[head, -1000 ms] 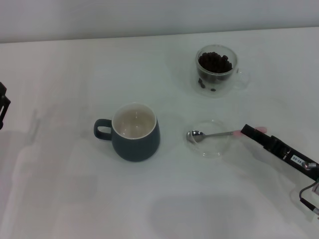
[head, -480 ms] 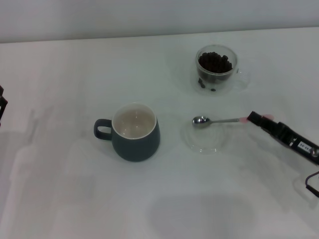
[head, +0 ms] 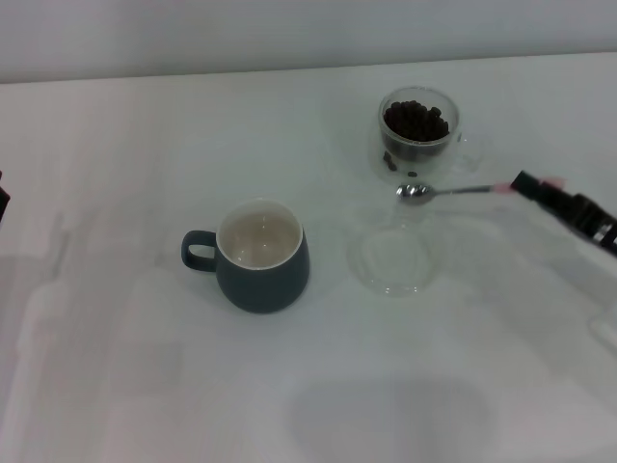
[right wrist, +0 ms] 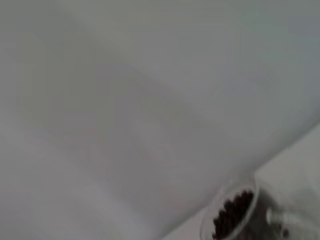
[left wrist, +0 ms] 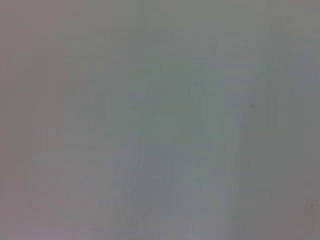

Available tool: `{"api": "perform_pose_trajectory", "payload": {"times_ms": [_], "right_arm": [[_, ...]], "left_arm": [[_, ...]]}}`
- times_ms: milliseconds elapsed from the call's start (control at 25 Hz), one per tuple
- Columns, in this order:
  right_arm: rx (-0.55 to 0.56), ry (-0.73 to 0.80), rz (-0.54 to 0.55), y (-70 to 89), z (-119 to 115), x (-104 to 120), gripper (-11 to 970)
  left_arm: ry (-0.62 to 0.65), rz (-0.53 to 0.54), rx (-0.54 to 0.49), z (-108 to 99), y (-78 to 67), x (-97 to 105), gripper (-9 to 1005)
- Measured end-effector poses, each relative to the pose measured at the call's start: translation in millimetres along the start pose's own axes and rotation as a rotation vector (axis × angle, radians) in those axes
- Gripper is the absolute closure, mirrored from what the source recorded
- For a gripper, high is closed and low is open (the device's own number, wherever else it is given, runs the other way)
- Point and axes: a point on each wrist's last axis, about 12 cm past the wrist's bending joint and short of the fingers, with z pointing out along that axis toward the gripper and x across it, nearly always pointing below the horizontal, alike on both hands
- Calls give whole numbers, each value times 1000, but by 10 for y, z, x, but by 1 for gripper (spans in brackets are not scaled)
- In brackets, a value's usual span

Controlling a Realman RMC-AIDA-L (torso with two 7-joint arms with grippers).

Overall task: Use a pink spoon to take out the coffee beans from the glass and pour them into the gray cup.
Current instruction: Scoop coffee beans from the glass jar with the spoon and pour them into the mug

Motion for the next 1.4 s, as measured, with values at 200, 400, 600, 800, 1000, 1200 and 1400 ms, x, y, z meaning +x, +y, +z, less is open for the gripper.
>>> {"api": "perform_pose_trajectory", "payload": {"times_ms": [200, 400, 600, 800, 1000, 1200, 1400], "right_arm": [[-32, -47, -132, 36, 26, -405, 821], [-70, -66, -288, 155, 225, -886, 821], [-114, -8, -403, 310, 519, -1258, 821], [-109, 104, -498, 448, 782, -1462, 821], [-99, 149, -562, 562, 941, -1574, 821], [-51, 232, -624, 647, 1074, -1678, 820], [-19, 315, -688, 697, 1134, -1712, 820]], "left_arm": [[2, 1, -1, -2, 3, 2, 222], [9, 4, 3, -6, 2, 10, 223], [17, 1, -2, -47, 5, 28, 223], [17, -2, -4, -55, 0, 31, 223], [17, -4, -2, -57, -6, 31, 223], [19, -1, -1, -60, -2, 34, 223], [19, -2, 1, -57, -7, 33, 222]]}}
